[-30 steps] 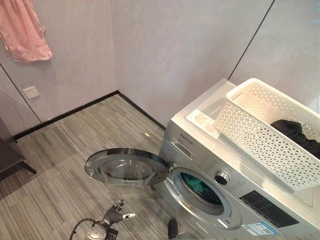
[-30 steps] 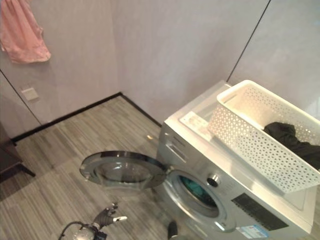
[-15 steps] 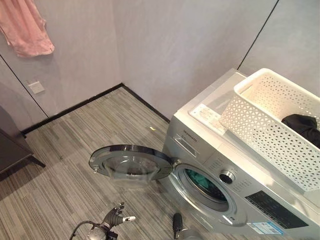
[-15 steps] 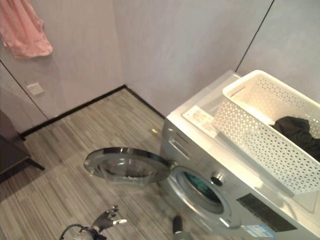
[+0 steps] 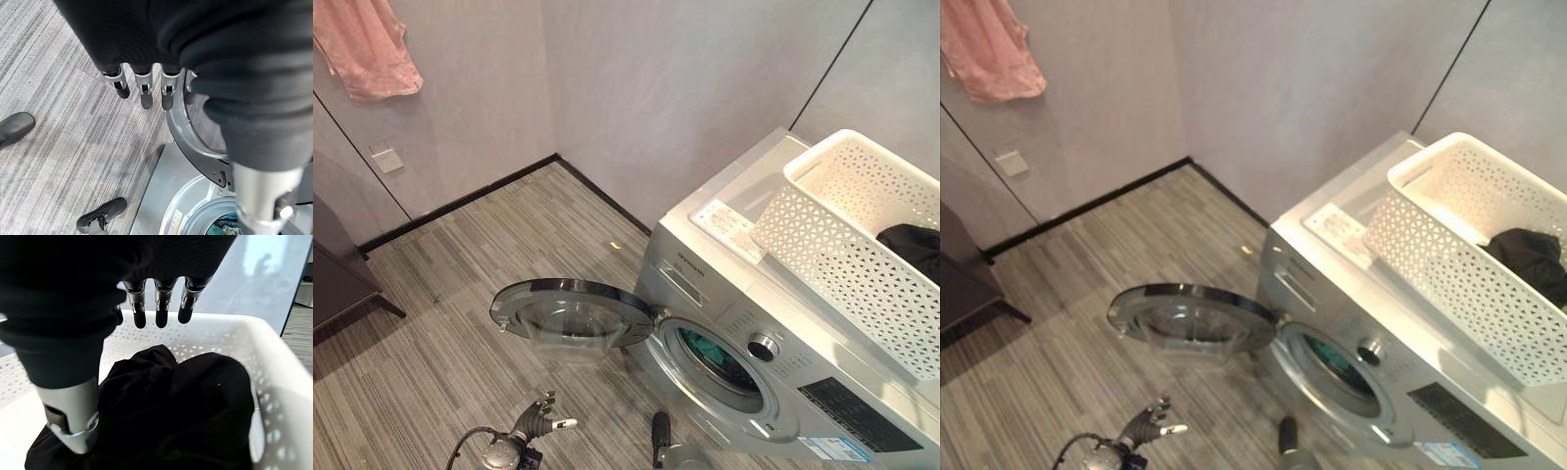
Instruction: Grab the laundry basket,head to the washer,open it,put in the laundry and shut it.
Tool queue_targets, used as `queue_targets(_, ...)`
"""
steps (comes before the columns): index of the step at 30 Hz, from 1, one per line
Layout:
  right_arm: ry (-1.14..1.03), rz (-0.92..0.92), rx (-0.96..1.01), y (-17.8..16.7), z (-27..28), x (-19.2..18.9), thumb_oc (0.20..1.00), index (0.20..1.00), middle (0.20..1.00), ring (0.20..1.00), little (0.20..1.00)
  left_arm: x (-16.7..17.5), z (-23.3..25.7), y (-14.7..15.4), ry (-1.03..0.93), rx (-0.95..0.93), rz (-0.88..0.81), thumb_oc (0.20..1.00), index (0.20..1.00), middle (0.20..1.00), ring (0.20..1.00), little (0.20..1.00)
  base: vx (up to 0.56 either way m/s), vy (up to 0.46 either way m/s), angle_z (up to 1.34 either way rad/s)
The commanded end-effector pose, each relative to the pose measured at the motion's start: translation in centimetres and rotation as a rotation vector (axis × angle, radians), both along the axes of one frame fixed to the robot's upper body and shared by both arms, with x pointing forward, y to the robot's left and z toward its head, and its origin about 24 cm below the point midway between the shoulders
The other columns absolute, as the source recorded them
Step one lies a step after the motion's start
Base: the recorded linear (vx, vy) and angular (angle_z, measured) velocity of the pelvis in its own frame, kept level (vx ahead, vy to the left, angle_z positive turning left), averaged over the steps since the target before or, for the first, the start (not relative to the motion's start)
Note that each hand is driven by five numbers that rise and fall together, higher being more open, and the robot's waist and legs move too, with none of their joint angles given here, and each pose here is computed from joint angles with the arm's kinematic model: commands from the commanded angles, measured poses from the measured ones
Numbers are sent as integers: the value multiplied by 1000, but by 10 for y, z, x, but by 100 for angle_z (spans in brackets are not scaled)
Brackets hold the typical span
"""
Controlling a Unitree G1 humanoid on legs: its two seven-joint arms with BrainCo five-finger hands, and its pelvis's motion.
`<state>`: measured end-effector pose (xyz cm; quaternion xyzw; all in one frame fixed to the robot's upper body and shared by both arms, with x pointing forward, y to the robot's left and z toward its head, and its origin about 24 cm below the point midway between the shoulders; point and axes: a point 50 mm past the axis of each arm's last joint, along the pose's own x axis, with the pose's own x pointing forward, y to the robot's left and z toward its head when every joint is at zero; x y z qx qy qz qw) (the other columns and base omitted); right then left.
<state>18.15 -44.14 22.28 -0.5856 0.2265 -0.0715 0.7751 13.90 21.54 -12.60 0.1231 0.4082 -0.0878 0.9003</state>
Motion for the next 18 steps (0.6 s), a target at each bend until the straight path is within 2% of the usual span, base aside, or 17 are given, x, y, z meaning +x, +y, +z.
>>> queue_targets(1,-123,-71,-34,-13,31,3,1000,1000,1000,1000,1000,31,13,-8,-108,-36,-34,1000,1000,1000,1000,1000,-6,-46,1)
queue_targets(5,-57,-122,-29,-22,13,4,1000,1000,1000,1000,1000,34,16,-6,-124,-32,-43,1000,1000,1000,1000,1000,-47,-61,-1)
queue_targets(16,54,-84,19,-10,-34,44,1000,1000,1000,1000,1000,49,28,1,-191,-10,-27,1000,1000,1000,1000,1000,-52,-53,2)
queue_targets(18,146,-81,-3,-8,-54,49,1000,1000,1000,1000,1000,57,33,1,-216,1,-39,1000,1000,1000,1000,1000,-39,-63,11)
